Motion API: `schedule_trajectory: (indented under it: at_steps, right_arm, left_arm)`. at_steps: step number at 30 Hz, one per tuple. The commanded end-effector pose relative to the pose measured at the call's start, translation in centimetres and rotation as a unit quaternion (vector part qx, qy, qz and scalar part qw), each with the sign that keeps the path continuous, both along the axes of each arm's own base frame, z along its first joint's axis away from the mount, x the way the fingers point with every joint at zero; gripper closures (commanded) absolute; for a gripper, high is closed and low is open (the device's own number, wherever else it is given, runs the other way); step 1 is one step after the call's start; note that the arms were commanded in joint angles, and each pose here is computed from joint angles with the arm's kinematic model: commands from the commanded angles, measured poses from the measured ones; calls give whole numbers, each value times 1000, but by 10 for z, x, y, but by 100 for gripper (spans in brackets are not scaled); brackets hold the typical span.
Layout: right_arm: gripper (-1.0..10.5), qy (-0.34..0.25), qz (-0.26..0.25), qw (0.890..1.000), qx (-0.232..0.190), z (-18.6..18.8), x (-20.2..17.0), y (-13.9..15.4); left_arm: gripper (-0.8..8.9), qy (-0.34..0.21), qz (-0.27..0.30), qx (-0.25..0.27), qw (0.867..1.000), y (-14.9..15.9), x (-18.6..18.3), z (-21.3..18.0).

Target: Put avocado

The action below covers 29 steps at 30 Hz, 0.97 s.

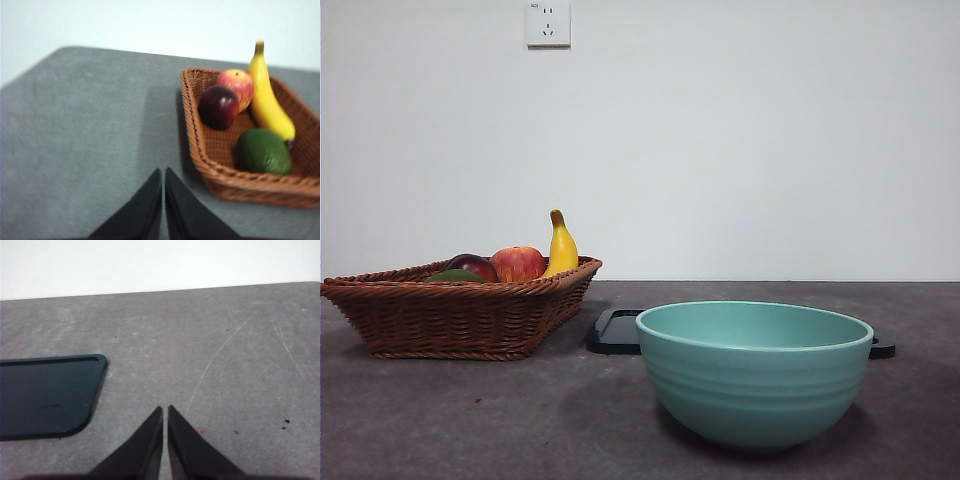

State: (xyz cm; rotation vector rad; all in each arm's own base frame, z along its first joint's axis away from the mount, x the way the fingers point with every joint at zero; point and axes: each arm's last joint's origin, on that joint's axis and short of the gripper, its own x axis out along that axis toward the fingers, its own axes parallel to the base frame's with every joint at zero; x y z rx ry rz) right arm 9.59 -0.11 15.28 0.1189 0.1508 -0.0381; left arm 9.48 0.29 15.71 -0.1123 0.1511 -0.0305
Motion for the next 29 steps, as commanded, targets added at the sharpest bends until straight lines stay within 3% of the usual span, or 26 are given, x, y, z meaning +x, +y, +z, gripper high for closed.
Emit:
schedule_trajectory:
  at_steps: [1,12,21,25,29]
  right_arm:
    - [940,-2,-3,1000,26,-1,0,0]
    - [940,-11,20,996,86,6,-1,2]
    - [940,-55,35,993,101,47,-9,3]
    - [940,-37,57,992,105,69,-11,4]
    - [940,12,105,989,106,92,-10,7]
  left_arm:
    - [805,17,17,-99,995,0,1,-8]
    - [805,22,23,-178,984,0,0,-4]
    - [804,26,9,-182,983,-2,-6,27]
    - [804,36,-18,-182,983,-3,-6,46]
    - [804,79,-55,-171,981,-5,-3,64]
